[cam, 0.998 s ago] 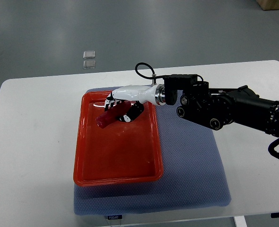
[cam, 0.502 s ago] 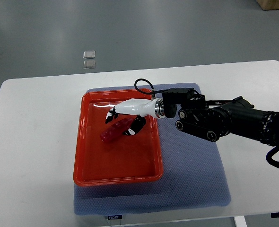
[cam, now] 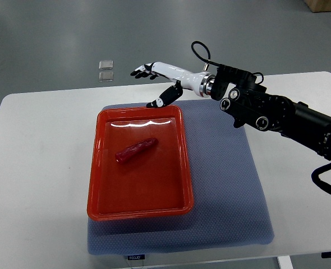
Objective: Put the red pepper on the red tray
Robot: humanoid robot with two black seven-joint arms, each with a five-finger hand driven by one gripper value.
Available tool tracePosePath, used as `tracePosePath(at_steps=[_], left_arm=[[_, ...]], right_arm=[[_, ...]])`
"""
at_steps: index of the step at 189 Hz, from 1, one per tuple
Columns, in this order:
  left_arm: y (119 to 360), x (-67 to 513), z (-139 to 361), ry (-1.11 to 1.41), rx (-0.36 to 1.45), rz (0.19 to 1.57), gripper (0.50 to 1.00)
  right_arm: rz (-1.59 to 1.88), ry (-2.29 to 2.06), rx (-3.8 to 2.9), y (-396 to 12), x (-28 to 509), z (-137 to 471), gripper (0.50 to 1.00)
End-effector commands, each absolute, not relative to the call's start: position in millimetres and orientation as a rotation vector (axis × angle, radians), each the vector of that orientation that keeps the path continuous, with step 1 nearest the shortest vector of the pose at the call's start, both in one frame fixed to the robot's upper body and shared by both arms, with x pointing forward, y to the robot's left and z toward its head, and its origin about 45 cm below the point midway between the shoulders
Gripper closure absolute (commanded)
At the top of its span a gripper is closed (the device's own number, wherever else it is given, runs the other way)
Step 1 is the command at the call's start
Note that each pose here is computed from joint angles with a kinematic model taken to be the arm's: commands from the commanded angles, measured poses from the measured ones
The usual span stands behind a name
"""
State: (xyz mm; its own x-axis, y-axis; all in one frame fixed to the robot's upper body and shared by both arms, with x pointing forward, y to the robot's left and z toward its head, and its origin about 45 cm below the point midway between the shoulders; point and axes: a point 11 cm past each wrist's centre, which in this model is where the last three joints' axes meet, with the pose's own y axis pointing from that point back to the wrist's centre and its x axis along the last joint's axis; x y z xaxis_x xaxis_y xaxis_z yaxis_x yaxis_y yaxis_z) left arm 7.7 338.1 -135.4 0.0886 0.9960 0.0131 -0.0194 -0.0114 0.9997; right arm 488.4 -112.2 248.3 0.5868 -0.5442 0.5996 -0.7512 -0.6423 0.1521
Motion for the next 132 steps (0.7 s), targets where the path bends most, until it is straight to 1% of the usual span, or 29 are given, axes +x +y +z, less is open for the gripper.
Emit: tracePosePath(at_steps=[1, 24, 50, 61, 72, 93, 103, 132], left_arm=[[338, 8, -135, 1.125, 1.244, 1.161, 0.500], [338, 8, -135, 1.124, 1.243, 1.162, 0.500], [338, 8, -135, 1.125, 1.244, 1.161, 0.500], [337, 8, -135, 1.125, 1.243, 1.160, 0.500], [337, 9, -135, 1.125, 1.241, 1.159, 0.500], [337, 8, -136, 1.126, 1.242, 1.159, 0.500], [337, 8, -136, 1.126, 1.242, 1.159, 0.500], [337, 8, -135, 1.125, 1.243, 1.160, 0.500]], right_arm=[[0.435, -1.373, 2.462, -155, 503, 241, 0.640], [0.130, -1.693, 2.450, -200, 507, 228, 0.640], [-0.166, -1.958, 2.375, -231, 498, 201, 0.640], [-0.257, -2.023, 2.354, -238, 496, 194, 0.638], [-0.356, -2.088, 2.335, -246, 492, 187, 0.603], [-0.479, -2.157, 2.318, -249, 489, 180, 0.599], [-0.497, -2.173, 2.315, -250, 488, 178, 0.585], [-0.502, -2.179, 2.315, -249, 488, 178, 0.585]])
